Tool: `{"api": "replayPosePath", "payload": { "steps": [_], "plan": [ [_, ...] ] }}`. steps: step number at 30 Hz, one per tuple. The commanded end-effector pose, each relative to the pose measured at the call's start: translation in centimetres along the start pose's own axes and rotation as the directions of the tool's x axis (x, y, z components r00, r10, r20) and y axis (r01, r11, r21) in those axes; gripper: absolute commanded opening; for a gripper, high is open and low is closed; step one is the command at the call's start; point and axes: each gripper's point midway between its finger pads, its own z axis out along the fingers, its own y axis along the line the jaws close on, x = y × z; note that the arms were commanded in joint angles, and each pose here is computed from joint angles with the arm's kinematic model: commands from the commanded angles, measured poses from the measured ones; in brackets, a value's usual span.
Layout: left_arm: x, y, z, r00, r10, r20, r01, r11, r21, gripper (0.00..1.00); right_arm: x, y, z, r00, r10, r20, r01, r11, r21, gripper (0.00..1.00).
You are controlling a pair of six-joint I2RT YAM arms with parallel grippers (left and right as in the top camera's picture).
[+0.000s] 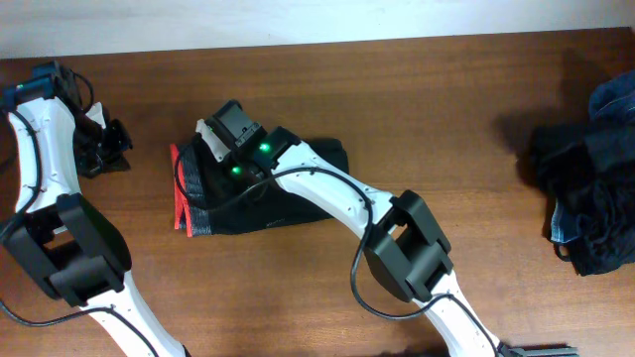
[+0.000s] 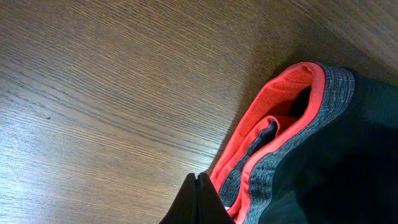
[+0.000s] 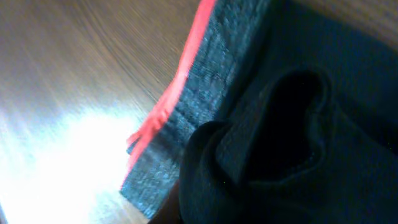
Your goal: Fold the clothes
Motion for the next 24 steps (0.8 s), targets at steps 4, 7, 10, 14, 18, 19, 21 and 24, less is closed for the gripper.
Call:
{"api": "replayPosePath", "payload": {
  "steps": [4, 7, 10, 14, 18, 19, 21, 24],
  "plan": [
    [-0.4, -0.3, -0.9, 1.0, 0.001, 0.027, -0.001, 1.0, 0.014, 0.01, 0.3, -0.4, 1.1, 1.0, 0.011, -0.007, -0.011, 1.0, 0.004, 0.49],
    [-0.4, -0.3, -0.9, 1.0, 0.001, 0.027, -0.001, 1.0, 0.014, 0.01, 0.2, -0.1, 1.1, 1.0, 0.008, -0.003, -0.008, 1.0, -0.009, 0.62],
    [-0.4, -0.3, -0.9, 1.0, 0.0, 0.027, -0.001, 1.0, 0.014, 0.01, 0.0, 0.6, 1.1, 1.0, 0.004, 0.0, -0.004, 0.999, -0.052, 0.84],
    [-0.4, -0.3, -0.9, 1.0, 0.0, 0.027, -0.001, 1.0, 0.014, 0.01, -0.3, 1.1, 0.9, 1.0, 0.001, 0.009, 0.0, 0.996, -0.09, 1.0],
    [-0.3, -0.3, -0.9, 1.0, 0.0, 0.023, 0.0, 1.0, 0.013, 0.01, -0.7, 0.8, 0.1, 1.0, 0.02, 0.008, -0.019, 0.989, -0.147, 0.99],
    [-0.3, -0.3, -0.9, 1.0, 0.0, 0.024, 0.0, 1.0, 0.014, 0.01, -0.9, 0.6, -0.3, 1.0, 0.028, 0.008, -0.027, 0.986, -0.164, 0.99],
    [-0.4, -0.3, -0.9, 1.0, 0.0, 0.024, 0.0, 1.0, 0.014, 0.01, -1.2, -0.1, -1.4, 0.999, 0.053, 0.003, -0.051, 0.978, -0.201, 0.99],
    [-0.8, -0.4, -1.5, 0.999, 0.002, 0.045, -0.003, 1.0, 0.017, 0.01, -1.6, -1.3, -3.5, 0.996, 0.088, -0.002, -0.086, 0.965, -0.248, 0.99]
  ]
}}
